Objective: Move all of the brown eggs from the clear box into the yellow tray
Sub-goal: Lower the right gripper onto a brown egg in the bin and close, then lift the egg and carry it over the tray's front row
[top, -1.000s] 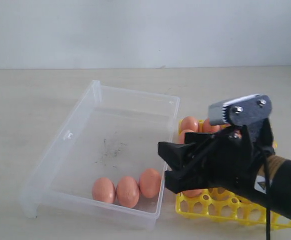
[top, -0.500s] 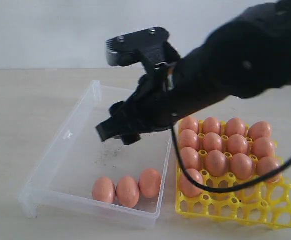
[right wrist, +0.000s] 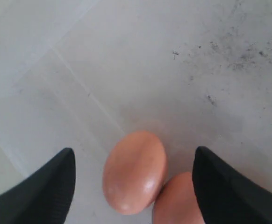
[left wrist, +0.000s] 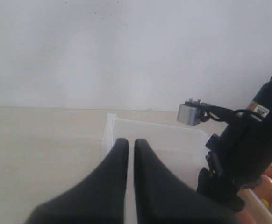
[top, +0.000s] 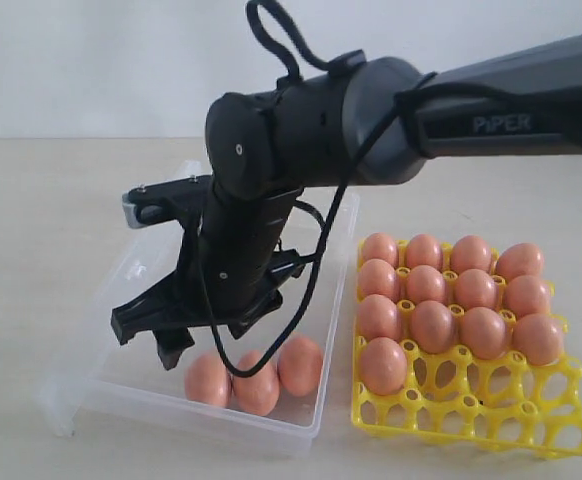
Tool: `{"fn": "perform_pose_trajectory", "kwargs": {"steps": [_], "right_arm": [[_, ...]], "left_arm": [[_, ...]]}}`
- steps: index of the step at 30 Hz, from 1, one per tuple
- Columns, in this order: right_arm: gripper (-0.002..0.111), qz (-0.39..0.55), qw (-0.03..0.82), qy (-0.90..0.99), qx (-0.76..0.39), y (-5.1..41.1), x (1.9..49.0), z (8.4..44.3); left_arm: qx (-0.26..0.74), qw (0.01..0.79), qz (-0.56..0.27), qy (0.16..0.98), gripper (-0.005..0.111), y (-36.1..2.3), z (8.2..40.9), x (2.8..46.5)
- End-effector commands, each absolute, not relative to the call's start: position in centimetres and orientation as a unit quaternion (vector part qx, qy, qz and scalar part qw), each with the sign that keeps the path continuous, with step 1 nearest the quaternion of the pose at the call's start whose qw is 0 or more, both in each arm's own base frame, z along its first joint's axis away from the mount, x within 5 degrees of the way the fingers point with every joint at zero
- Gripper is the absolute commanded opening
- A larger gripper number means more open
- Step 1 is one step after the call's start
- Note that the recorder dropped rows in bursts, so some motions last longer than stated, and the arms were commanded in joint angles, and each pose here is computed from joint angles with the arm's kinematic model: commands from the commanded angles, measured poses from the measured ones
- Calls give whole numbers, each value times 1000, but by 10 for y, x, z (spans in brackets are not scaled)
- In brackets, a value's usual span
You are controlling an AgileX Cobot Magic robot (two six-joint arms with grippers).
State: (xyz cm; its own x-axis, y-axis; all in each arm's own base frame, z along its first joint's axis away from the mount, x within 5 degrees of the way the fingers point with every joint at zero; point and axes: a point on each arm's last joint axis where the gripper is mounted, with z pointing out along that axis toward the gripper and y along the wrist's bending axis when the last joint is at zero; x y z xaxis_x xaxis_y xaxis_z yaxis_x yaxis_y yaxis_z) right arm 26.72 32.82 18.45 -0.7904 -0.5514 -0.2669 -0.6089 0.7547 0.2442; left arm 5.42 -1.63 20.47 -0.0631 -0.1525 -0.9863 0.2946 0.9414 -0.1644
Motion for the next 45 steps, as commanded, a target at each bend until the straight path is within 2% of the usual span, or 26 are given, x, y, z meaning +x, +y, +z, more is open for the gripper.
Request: {"fn": "perform_pose_trajectory", "kwargs": {"steps": [1,10,12,14,15,17,18,22,27,34,45], "right_arm": [[59,153,73,934,-316,333,271,167],[59,137,48,934,-326,337,269,138],[56,133,44,932,-336,339,266,133],[44,131,45,928,-347,341,265,133],[33,130,45,926,-352,342,264,132],[2,130,52,916,-375,343,264,133],[1,132,59,913,-383,343,265,133],[0,144,126,904,-382,348,273,146],[0,171,233,884,-367,349,279,183],[0,212,377,834,-342,318,261,223],[0,247,522,769,-273,242,212,226]], "left_arm": [[49,682,-170,710,4,-17,204,54],[49,682,-170,710,4,-17,204,54],[49,682,-170,710,4,-17,204,54],[49,682,-170,710,4,-17,204,54],[49,683,-171,709,4,-17,204,54],[49,683,-171,709,4,-17,204,54],[49,683,-171,709,4,-17,204,54],[49,683,-171,709,4,-17,204,54],[49,683,-171,709,4,-17,204,54],[49,683,-171,709,4,-17,204,54],[49,681,-170,711,4,-17,204,54]]}}
